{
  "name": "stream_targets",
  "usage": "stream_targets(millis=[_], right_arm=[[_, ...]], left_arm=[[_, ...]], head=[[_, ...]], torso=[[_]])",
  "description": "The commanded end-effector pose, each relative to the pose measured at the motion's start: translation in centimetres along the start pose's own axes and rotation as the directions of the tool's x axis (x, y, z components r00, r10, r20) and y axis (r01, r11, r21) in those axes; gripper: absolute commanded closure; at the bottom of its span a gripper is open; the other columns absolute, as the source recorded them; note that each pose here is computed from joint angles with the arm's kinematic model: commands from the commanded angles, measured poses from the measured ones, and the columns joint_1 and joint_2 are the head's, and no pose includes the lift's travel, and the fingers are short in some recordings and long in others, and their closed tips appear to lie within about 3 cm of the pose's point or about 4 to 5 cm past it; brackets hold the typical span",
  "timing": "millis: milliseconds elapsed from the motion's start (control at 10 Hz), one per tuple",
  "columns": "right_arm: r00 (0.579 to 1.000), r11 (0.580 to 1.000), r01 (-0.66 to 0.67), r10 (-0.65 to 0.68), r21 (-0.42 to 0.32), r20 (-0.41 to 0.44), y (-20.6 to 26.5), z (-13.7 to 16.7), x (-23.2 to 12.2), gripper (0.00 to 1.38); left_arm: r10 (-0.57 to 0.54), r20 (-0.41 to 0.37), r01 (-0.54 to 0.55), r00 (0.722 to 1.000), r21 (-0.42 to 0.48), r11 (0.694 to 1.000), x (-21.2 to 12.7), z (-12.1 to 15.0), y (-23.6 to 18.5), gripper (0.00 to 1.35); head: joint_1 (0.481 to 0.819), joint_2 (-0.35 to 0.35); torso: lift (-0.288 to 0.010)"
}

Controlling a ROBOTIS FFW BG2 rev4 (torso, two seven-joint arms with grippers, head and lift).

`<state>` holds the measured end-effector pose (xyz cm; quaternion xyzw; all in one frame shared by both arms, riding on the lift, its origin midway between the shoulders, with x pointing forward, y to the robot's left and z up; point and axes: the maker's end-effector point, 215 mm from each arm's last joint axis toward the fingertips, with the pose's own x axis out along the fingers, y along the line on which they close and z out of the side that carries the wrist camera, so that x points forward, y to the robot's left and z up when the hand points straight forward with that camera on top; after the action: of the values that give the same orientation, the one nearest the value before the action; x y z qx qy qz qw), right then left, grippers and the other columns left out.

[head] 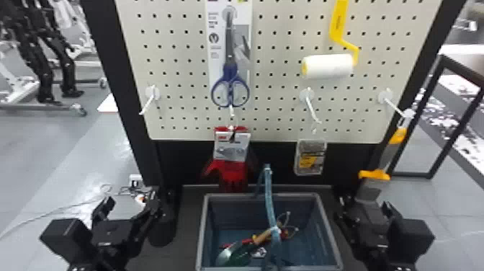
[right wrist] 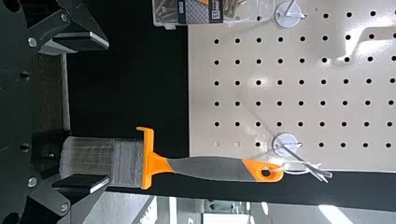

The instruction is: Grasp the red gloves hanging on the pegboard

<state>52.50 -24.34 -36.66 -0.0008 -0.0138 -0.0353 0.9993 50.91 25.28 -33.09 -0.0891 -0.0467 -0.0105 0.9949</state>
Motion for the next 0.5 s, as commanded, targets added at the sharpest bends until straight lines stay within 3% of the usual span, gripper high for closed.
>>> stream_targets(millis=[0,400], right_arm=[[1.000,1.000,0.006,-0.006,-0.009,-0.002,-0.34,0.44,0.24,0.27],[1.000,1.000,0.010,-0.010,-0.009,-0.010,-0.63,0.06,0.15,0.27]], left_arm=[[-0.004,-0.017,0.004,1.000,0.008,1.000,0.10,-0.42,-0.06,0.19],[-0.003,-0.012,0.003,1.000,0.013,1.000,0.11,-0.27,-0.07,0.19]], head=[[0.549,0.000],[0.549,0.000]], torso=[[-0.100],[-0.100]])
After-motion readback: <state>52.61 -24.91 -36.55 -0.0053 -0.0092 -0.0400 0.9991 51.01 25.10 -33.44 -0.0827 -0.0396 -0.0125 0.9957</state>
